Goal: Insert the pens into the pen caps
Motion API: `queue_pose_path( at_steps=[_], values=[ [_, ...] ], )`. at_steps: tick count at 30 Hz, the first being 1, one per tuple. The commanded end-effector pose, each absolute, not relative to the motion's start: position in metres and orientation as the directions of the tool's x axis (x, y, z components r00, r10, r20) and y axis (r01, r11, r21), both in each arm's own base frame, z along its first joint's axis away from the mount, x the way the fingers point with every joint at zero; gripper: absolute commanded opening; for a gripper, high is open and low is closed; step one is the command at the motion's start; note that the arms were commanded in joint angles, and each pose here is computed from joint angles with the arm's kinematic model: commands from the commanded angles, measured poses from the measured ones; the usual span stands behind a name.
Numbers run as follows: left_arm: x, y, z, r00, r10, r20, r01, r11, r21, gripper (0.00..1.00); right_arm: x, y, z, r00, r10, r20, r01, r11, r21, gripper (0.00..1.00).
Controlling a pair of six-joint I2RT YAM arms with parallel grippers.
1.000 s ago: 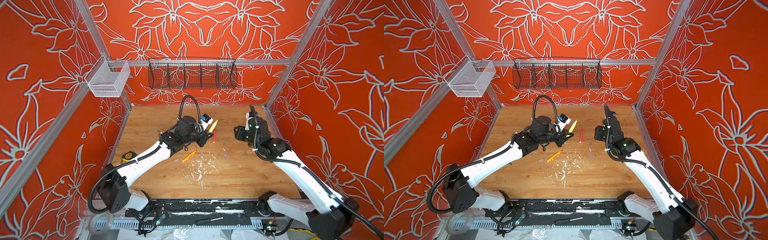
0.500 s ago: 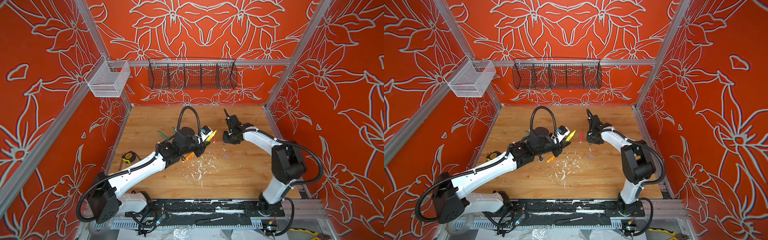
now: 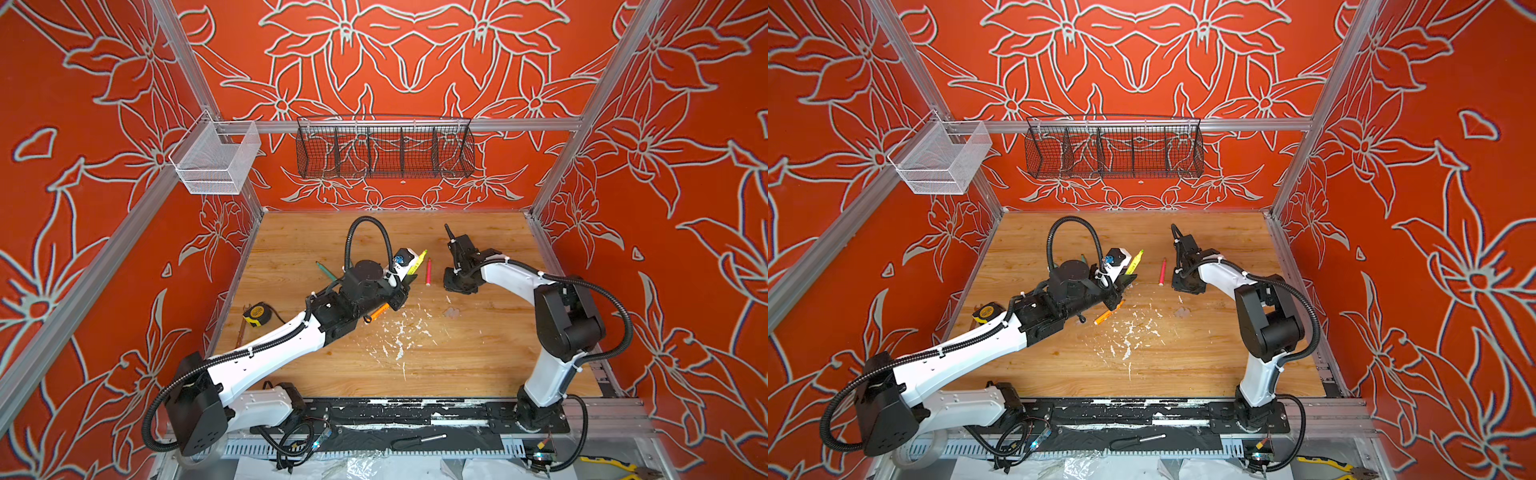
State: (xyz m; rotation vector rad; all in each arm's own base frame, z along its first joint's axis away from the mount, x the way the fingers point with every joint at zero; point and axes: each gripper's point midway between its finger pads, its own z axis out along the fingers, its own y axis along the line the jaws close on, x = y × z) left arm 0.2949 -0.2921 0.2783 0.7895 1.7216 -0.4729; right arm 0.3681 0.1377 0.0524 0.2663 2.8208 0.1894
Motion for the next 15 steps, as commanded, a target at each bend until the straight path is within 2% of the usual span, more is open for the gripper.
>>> queue_pose_path(
  at_steps=[1, 15],
  values=[
    [0.297, -0.293, 0.290, -0.131, 0.225, -0.966, 0.703, 0.707, 0.069, 0.00, 0.360, 0.141, 0.064, -0.930, 0.219, -0.294, 0.170, 0.968, 0.184, 0.36],
    [0.297, -0.301, 0.285, -0.179, 0.205, -0.962, 0.709, 0.705, 0.018, 0.00, 0.303, 0.118, 0.072, -0.930, 0.217, -0.295, 0.185, 0.974, 0.134, 0.39]
  ],
)
